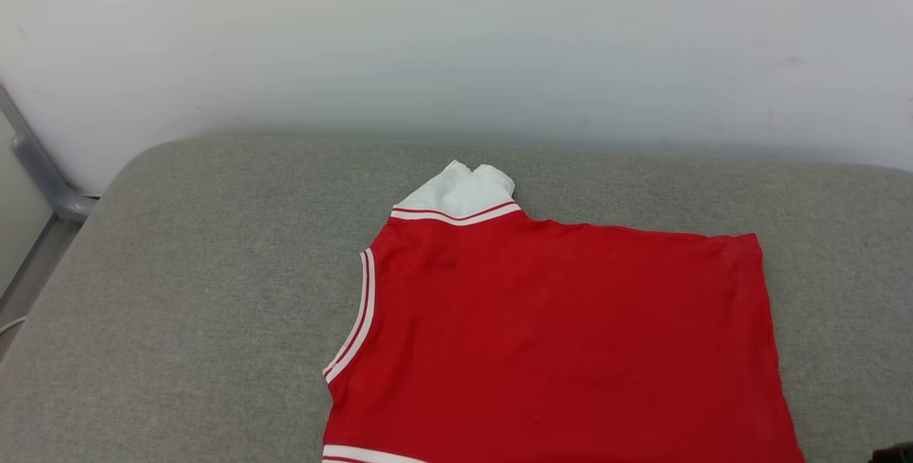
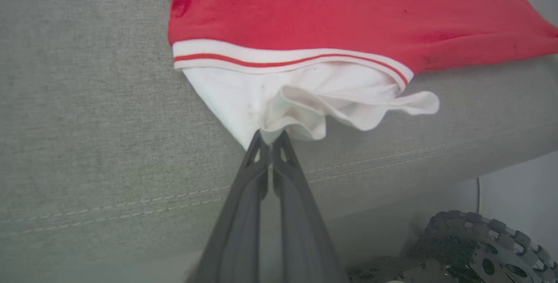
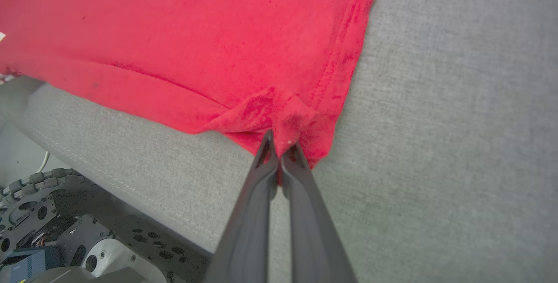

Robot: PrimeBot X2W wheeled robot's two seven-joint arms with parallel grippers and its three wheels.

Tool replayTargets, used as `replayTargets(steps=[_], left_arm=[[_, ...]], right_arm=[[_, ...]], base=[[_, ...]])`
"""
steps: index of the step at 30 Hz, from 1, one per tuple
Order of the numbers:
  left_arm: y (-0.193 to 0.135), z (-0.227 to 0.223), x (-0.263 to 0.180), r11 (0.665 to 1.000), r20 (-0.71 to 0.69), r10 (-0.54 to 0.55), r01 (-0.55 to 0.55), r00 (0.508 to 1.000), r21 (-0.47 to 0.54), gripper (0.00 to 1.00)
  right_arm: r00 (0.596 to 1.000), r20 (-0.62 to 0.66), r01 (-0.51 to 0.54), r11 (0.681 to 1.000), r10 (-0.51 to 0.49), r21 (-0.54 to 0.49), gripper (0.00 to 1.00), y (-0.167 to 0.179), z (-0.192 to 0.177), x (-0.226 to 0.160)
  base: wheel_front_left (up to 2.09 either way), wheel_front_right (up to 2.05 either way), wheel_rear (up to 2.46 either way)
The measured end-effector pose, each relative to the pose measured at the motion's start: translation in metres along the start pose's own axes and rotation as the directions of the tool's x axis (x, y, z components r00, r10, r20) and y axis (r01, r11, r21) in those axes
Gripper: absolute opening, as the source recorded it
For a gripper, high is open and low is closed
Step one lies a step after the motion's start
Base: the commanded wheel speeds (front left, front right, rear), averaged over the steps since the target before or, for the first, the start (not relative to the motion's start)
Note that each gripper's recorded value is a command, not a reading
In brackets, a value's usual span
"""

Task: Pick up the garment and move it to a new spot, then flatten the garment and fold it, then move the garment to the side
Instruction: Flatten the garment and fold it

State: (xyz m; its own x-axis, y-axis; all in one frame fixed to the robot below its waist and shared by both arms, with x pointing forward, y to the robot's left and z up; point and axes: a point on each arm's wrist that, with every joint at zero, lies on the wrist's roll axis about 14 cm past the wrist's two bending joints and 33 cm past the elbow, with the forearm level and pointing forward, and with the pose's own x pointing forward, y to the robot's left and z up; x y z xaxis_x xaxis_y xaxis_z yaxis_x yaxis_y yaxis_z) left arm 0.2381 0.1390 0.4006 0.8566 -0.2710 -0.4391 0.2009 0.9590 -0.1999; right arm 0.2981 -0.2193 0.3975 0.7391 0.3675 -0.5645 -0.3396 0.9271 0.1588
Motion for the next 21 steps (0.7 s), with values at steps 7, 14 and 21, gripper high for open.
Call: replayTargets(steps=[7,14,21], left_arm=[[-0.003,-0.016,-0.006,1.0,-0.063,-0.016,0.016,0.998,-0.002,0.0],[-0.002,0.014,0.011,0.997,0.011,-0.041,0.04,0.999,0.062,0.0],[0.004,0.053,0.037,0.983,0.072,-0.082,0.068,0.994,0.172,0.0]], right_arm=[[0.999,-0.043,0.02,0.999,-0.018,0.039,0.0,0.004,-0.018,-0.016],[0.999,0.01,0.036,0.998,-0.037,0.042,0.0,0.005,0.003,-0.014],[0.999,0.036,0.039,0.998,-0.041,0.055,0.0,0.01,0.017,-0.011]], base=[[0.0,0.0,0.0],[0.0,0.0,0.0],[0.0,0.0,0.0]])
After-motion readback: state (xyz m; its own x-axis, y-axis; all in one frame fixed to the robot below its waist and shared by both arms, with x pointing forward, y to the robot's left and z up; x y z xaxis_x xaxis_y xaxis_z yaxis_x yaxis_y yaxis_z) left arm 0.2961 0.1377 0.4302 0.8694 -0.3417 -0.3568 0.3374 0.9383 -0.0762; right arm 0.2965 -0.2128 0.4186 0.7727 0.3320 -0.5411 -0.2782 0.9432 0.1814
